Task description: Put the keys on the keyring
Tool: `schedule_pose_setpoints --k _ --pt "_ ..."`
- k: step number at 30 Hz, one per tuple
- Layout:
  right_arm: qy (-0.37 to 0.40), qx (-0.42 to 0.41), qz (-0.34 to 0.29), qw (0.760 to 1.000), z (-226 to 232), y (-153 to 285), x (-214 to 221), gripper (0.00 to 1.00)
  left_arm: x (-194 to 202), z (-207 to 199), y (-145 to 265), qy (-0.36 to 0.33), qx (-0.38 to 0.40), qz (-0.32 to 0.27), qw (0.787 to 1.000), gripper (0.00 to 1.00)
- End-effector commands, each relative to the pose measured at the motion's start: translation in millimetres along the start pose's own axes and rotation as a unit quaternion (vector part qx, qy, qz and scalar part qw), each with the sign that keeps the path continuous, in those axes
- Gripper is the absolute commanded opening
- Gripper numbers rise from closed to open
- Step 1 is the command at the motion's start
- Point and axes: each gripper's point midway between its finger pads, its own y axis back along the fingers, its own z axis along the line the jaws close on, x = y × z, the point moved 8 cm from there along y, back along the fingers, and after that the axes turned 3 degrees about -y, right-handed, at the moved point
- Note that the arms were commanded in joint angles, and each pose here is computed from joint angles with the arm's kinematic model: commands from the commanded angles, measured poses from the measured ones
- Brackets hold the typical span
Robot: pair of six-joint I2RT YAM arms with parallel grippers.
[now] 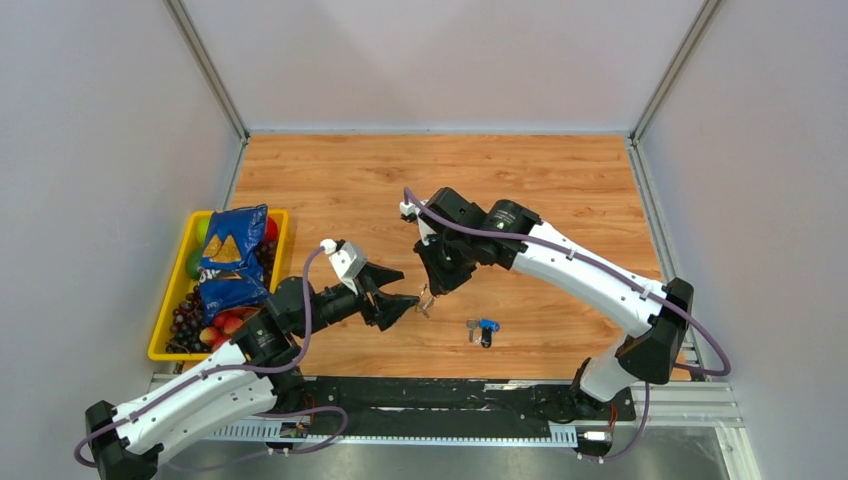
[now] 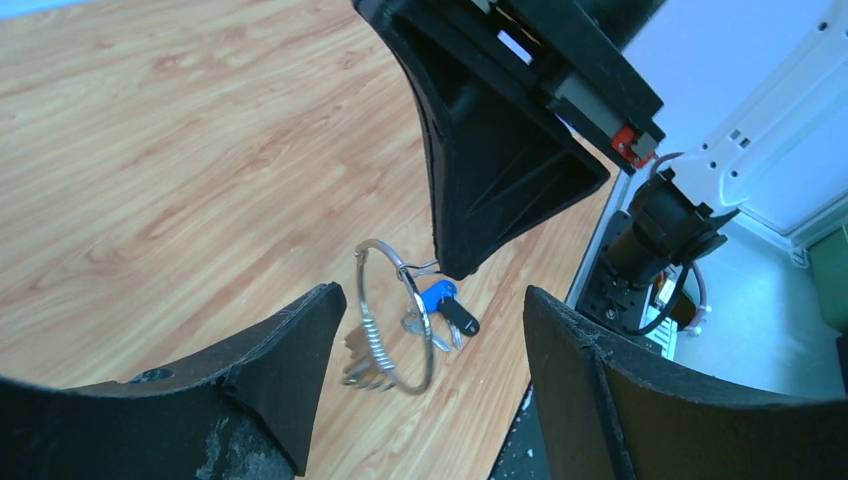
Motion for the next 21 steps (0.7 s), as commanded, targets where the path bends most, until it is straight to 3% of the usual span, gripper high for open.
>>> schedule_pose_setpoints --k 1,21 --pt "-0.006 -0.031 0.016 0.999 14 16 -4 0.0 -12 -8 -1 -0.057 0.06 -0.084 0.993 0.77" --pt "-0.005 -0.048 0.032 0.998 31 38 -21 0.0 21 7 -19 -0.144 0.036 -0.07 0.986 0.76"
